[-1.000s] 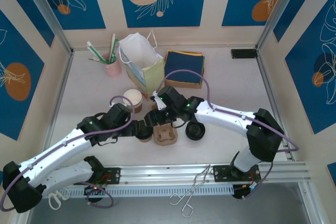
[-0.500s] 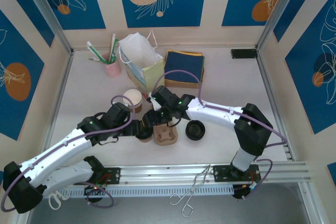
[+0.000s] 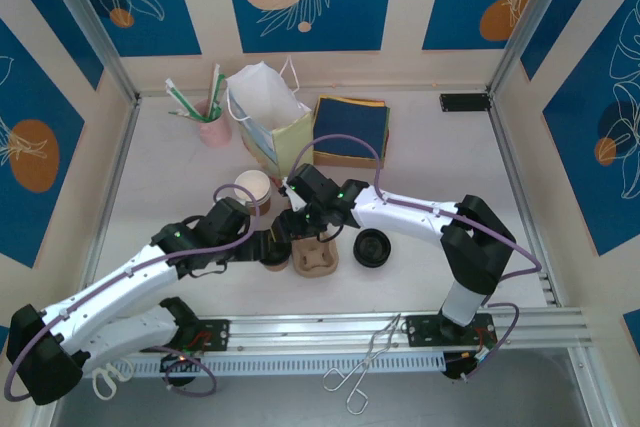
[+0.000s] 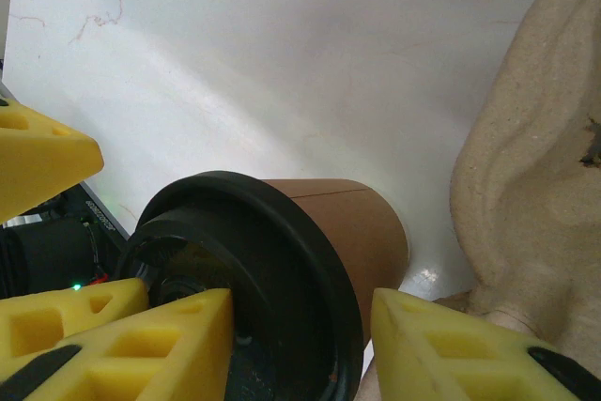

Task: Pack the takeout coffee

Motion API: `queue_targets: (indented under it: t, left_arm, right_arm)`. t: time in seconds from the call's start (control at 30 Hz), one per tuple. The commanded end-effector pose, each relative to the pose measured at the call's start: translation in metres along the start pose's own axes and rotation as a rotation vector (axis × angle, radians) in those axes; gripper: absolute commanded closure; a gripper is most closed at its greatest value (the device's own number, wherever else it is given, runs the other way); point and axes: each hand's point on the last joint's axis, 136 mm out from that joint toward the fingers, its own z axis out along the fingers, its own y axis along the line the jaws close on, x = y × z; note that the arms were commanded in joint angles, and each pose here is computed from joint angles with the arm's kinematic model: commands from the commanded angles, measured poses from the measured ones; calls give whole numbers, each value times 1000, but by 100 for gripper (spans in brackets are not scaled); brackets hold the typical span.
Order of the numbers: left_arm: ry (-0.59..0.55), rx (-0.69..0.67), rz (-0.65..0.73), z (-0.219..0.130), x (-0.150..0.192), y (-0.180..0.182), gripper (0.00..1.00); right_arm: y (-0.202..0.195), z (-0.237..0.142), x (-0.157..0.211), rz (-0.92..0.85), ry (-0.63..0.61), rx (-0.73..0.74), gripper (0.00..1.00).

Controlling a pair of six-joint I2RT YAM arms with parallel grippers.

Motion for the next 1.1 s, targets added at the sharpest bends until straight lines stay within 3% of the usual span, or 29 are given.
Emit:
queue_targets:
  t: [0.0,0.47,1.07]
  left_arm:
    - [11,-12,-13,4,2,5,32]
    - [16,40,-73,12,-6,4,48]
    - [127,-90,-137,29,36,40,56]
  right_arm:
    - [-11,6,5,29,38,41,59]
    - [-12,6,7,26,40,44,60]
    - [-17,13,13,42,69,59,64]
